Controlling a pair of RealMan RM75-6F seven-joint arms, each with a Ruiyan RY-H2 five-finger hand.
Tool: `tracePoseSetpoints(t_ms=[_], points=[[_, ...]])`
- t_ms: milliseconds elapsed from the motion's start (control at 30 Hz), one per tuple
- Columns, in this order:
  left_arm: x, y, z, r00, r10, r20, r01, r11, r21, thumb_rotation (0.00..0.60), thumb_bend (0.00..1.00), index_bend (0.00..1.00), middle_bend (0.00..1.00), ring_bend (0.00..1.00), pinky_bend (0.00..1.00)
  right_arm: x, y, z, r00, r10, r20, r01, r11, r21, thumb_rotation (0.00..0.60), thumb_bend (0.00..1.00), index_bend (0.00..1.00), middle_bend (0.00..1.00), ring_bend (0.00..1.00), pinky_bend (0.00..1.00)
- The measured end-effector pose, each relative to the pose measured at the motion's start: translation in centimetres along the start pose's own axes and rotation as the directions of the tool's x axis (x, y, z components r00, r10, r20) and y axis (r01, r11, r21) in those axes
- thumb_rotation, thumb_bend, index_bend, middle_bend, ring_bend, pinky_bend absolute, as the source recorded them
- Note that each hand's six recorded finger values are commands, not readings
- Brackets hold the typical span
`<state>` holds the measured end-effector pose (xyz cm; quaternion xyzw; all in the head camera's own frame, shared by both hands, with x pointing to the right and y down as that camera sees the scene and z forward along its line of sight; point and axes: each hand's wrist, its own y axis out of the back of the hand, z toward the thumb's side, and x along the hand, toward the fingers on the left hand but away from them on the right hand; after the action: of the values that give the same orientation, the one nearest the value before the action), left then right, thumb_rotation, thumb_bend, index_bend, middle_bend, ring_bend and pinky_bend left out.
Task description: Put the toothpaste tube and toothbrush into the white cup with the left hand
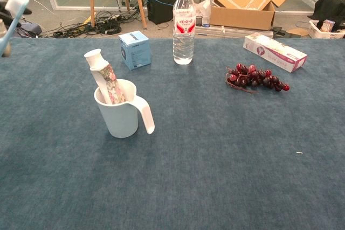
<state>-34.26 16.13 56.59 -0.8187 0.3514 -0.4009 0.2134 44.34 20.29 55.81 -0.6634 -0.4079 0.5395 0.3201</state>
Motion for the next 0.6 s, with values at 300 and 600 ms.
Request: tracePoseSetpoints(t_ms=[300, 600], points=[[3.5, 2.1, 4.8, 0.989, 0.080, 0.123, -0.059, 0.985, -0.165, 0.600, 0.41, 0.62, 0.04, 0.10, 0.10, 0.2, 0.5, -0.2, 1.000, -0.013, 0.001, 0.013, 1.000, -0.010, 0.600, 0.03, 0.05, 0.04, 0.04, 0.33], [6.7, 1.2, 7.1, 0.980, 0.132, 0.148, -0.068, 0.924, -0.375, 0.600, 0.41, 0.63, 0.04, 0.10, 0.10, 0.3, 0.9, -0.3, 1.000, -0.023, -0.001, 0.023, 1.000, -0.021, 0.600, 0.03, 0.05, 0.04, 0.04, 0.33]])
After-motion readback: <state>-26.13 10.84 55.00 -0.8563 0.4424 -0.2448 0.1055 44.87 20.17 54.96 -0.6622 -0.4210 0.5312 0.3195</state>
